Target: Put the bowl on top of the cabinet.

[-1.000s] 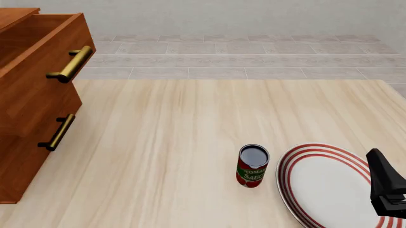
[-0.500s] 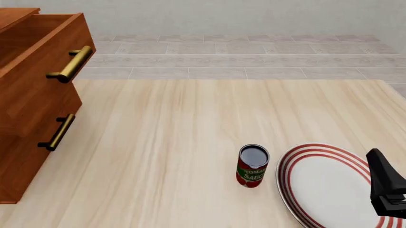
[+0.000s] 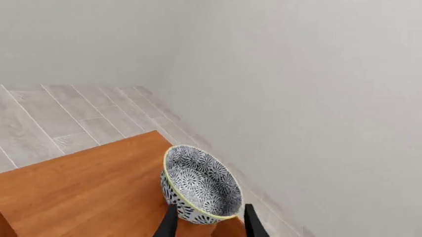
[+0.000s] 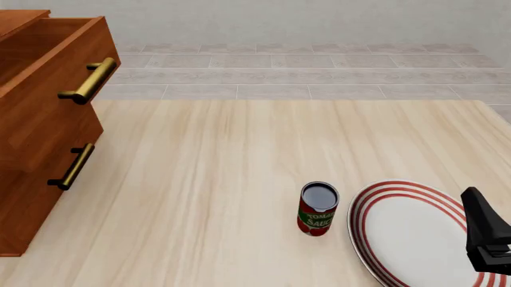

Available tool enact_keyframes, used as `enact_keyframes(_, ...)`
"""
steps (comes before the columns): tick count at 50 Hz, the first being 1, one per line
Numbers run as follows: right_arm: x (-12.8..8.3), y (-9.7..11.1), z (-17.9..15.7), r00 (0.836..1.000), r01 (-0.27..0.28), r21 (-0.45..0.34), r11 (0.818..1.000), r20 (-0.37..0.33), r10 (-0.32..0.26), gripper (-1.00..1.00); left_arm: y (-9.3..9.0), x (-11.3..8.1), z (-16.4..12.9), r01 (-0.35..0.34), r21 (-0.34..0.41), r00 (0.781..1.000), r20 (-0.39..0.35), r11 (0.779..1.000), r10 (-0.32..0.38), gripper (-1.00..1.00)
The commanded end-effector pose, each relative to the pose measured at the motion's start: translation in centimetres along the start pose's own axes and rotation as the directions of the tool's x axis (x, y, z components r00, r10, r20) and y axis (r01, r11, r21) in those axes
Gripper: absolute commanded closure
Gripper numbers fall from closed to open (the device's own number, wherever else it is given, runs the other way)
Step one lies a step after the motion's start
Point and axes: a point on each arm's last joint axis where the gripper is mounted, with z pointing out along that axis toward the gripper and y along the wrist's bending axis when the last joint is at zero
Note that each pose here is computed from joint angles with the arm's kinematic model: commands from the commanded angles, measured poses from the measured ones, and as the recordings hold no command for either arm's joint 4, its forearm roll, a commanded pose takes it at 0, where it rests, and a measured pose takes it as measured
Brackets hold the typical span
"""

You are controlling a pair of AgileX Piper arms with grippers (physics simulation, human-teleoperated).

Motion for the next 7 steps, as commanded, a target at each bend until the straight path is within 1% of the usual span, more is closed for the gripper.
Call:
enact_keyframes(1, 0.0, 0.0, 0.0, 1.0, 0.0, 0.0, 1.0, 0.0, 0.0, -1.0, -1.7, 0.0, -6.5, 0.02, 0.14, 1.0, -0.003, 0.99, -0.02, -1.0)
enact_keyframes(2, 0.0, 0.0, 0.0, 1.0, 0.0, 0.0, 1.0, 0.0, 0.0, -1.0, -1.7, 0.0, -6.5, 0.02, 0.14, 1.0, -0.003, 0.99, -0.02, -1.0)
enact_keyframes(3, 0.0, 0.0, 0.0, 1.0, 0.0, 0.0, 1.0, 0.0, 0.0, -1.0, -1.8, 0.1, -7.6, 0.018, 0.171, 1.0, -0.015, 0.985, -0.015, -1.0)
enact_keyframes(4, 0.0, 0.0, 0.0, 1.0, 0.0, 0.0, 1.0, 0.0, 0.0, -1.0, -1.9, 0.3, -8.0, 0.026, 0.193, 0.999, -0.033, 0.981, -0.02, -1.0)
enact_keyframes(6, 0.0, 0.0, 0.0, 1.0, 0.0, 0.0, 1.0, 0.0, 0.0, -1.0, -1.9, 0.4, -8.5, 0.025, 0.202, 0.999, -0.037, 0.979, -0.018, -1.0)
enact_keyframes(7, 0.0, 0.0, 0.0, 1.0, 0.0, 0.0, 1.0, 0.0, 0.0, -1.0, -1.9, 0.5, -9.0, 0.014, 0.216, 0.999, -0.044, 0.976, -0.004, -1.0)
